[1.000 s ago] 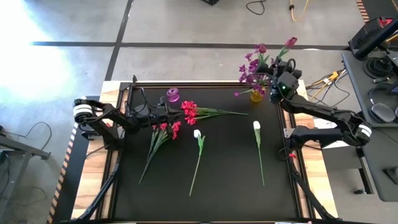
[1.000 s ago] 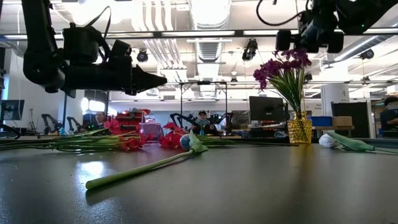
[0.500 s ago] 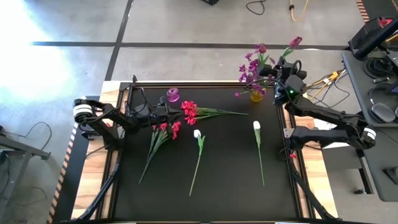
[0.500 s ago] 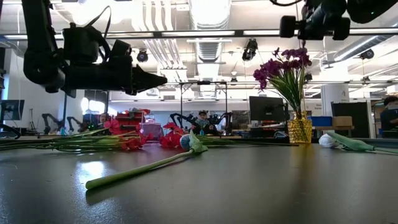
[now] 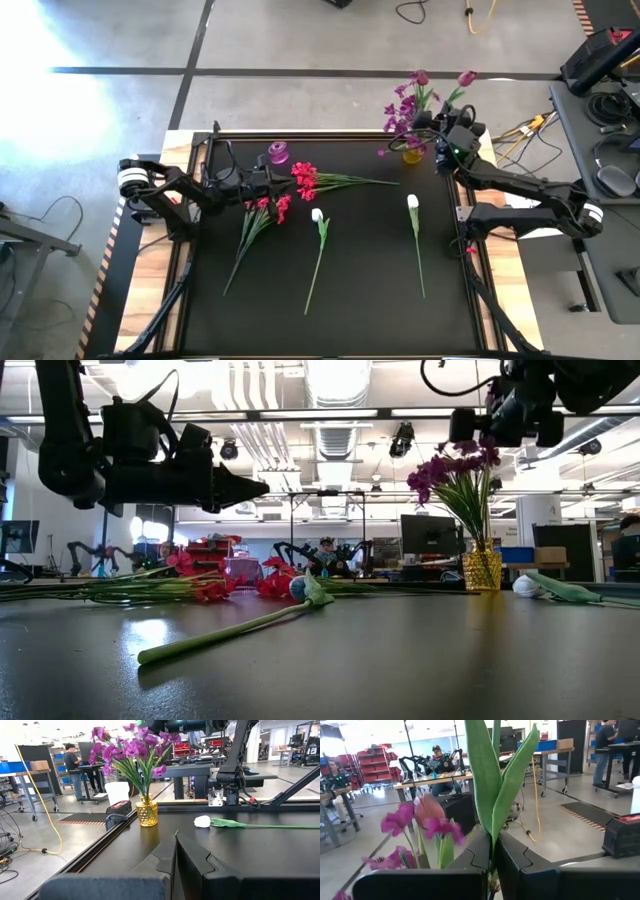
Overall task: Sort flowers into vase by color
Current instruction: Put the red tulip into the yellow vase, then put the left red flowers into the purple vase
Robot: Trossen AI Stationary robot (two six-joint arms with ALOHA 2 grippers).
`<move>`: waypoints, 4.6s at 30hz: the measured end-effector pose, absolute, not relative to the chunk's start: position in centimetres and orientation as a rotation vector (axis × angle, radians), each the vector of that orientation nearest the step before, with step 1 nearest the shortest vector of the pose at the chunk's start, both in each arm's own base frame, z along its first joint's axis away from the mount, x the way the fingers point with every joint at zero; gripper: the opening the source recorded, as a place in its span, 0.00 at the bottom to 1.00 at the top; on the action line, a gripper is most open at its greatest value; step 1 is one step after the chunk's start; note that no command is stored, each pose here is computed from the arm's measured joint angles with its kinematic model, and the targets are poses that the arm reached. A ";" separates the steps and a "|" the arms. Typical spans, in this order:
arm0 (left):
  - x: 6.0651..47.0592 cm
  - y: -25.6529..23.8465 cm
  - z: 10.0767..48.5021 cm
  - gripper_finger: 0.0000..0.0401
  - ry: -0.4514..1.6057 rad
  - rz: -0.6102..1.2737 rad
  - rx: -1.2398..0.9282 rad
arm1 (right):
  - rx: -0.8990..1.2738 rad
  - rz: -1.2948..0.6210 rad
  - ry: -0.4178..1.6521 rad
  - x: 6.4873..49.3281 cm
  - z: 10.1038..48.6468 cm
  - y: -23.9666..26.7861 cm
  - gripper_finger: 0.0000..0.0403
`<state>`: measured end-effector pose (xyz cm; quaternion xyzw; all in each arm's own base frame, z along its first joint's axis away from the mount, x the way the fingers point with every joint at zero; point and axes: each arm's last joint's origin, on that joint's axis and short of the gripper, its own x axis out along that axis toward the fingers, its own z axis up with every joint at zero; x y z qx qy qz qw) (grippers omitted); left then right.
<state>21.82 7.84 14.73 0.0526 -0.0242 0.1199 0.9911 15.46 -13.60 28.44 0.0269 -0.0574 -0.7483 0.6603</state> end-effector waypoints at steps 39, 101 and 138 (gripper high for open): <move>21.8 7.8 14.7 0.00 -0.049 0.238 0.106 | -0.015 -1.622 0.075 17.8 25.7 -13.2 0.43; 23.3 6.8 15.8 0.00 0.402 0.170 -0.131 | -0.115 -0.730 0.441 19.0 26.1 -2.9 0.03; 22.3 -4.1 19.1 0.34 1.511 0.622 -0.614 | -0.147 -0.579 0.389 19.3 23.1 -1.5 0.03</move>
